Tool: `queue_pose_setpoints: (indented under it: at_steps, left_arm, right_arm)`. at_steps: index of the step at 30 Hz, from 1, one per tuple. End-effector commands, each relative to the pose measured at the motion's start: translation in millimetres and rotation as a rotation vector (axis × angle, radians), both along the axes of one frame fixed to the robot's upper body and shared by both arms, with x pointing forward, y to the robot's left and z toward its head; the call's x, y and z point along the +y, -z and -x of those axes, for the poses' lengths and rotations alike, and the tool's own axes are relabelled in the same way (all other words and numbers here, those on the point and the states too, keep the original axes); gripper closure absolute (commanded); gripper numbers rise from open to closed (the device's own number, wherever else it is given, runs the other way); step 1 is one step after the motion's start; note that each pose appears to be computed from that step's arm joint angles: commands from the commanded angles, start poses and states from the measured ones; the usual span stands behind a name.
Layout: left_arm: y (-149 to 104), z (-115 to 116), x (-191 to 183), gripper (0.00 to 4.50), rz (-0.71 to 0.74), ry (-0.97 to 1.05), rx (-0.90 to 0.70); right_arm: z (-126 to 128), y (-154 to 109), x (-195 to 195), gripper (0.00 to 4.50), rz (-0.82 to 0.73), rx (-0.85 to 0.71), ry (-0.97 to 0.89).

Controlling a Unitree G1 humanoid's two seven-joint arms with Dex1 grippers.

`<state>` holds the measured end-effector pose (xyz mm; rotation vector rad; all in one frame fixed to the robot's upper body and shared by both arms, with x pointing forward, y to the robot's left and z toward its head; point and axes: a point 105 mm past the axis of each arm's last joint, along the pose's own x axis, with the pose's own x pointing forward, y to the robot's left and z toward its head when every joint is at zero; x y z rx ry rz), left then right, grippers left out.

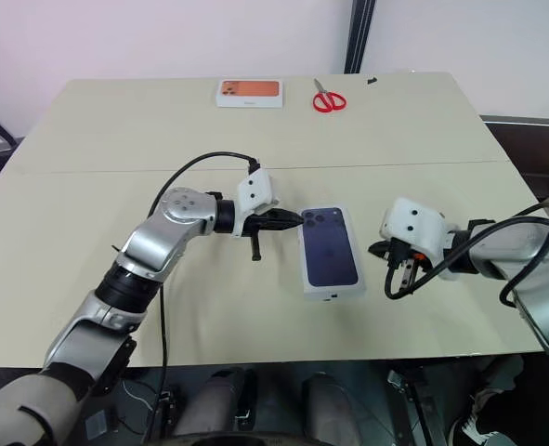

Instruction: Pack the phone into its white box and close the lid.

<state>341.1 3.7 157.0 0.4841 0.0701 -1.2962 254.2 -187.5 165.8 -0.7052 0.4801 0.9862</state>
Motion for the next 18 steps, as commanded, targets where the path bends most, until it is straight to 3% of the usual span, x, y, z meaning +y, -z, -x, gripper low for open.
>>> queue_pose_setpoints:
  at_steps: [1, 9, 18]
  left_arm:
    - [6, -7, -8, 4.50, -0.068, 0.003, -0.049]
    - [31, -19, -14, 4.50, -0.159, -0.020, -0.038]
    - [44, -21, -11, 4.50, -0.189, -0.054, -0.031]
  right_arm:
    - [14, 8, 19, 4.47, -0.006, 0.026, -0.076]
    - [15, 47, 8, 4.47, 0.111, 0.067, -0.009]
    - [12, 46, 6, 4.47, 0.093, 0.039, 0.003]
